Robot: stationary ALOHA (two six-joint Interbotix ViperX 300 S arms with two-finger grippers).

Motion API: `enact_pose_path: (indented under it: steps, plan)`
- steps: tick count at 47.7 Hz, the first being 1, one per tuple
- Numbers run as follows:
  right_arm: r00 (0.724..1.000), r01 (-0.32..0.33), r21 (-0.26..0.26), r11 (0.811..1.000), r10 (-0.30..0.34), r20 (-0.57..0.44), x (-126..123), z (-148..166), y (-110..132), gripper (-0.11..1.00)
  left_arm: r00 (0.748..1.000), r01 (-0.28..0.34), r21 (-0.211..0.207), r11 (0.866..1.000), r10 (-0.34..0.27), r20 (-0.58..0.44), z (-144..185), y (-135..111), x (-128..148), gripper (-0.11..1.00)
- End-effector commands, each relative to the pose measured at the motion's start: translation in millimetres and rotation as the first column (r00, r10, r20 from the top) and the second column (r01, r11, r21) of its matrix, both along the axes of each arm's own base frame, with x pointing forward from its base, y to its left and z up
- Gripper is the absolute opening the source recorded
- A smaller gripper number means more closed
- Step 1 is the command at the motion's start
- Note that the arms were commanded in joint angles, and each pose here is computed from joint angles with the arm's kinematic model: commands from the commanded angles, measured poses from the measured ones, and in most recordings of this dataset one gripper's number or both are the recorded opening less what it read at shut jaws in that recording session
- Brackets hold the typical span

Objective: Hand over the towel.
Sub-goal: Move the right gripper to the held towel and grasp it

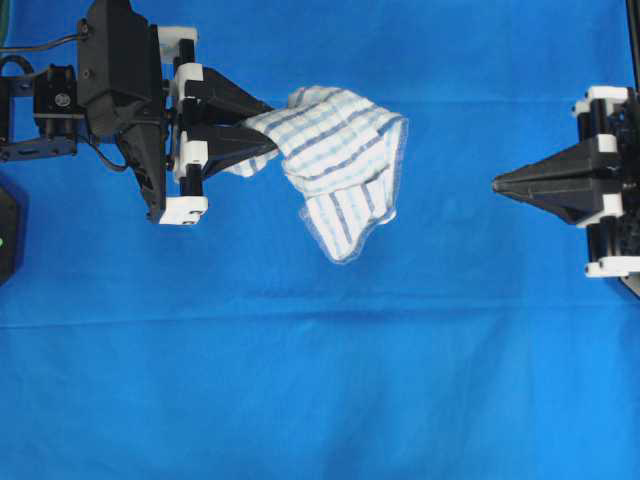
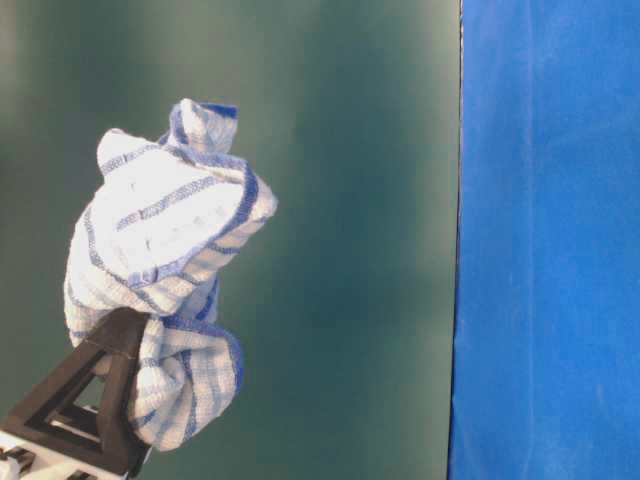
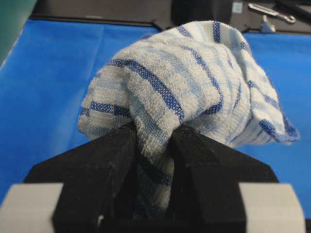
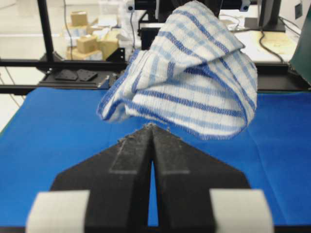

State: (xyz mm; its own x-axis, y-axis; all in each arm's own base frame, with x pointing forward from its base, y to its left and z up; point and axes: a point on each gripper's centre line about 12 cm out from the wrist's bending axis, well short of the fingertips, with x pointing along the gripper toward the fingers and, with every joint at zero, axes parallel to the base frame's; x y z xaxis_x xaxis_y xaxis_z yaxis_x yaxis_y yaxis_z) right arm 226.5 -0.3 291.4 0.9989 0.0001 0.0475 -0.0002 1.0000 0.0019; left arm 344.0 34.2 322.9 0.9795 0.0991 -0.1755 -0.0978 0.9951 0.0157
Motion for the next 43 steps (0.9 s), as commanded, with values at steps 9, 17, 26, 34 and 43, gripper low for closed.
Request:
enact_pose_path:
  steps: [9, 17, 26, 34, 43]
  plan:
    - [1.0, 0.022, 0.004, 1.0, -0.022, 0.02, 34.9, 26.2, -5.8, 0.01, 0.999, -0.002, 0.005, 1.0, 0.001, 0.038, 11.4, 0.5, -0.5, 0.12]
    - [0.998, 0.054, 0.009, 0.998, -0.054, -0.012, 66.9, 29.5, -15.8, 0.38, 0.999, -0.002, 0.005, 1.0, 0.001, 0.038, 11.5, 0.5, 0.0, 0.12]
    - [0.996, 0.083, 0.023, 0.996, -0.081, -0.046, 106.4, 28.5, -26.3, 0.72, 0.999, -0.002, 0.003, 1.0, 0.002, 0.034, 9.7, 0.5, 0.0, 0.12]
    - [0.994, 0.088, 0.032, 0.996, -0.085, -0.069, 140.6, 24.6, -29.9, 0.72, 0.999, -0.002, 0.003, 1.0, 0.002, 0.032, 9.0, 0.5, -0.6, 0.12]
    - [0.991, 0.091, 0.034, 0.995, -0.088, -0.103, 169.6, 18.0, -32.9, 0.72, 1.0, -0.002, 0.003, 1.0, 0.002, 0.031, 8.4, 0.5, -0.3, 0.12]
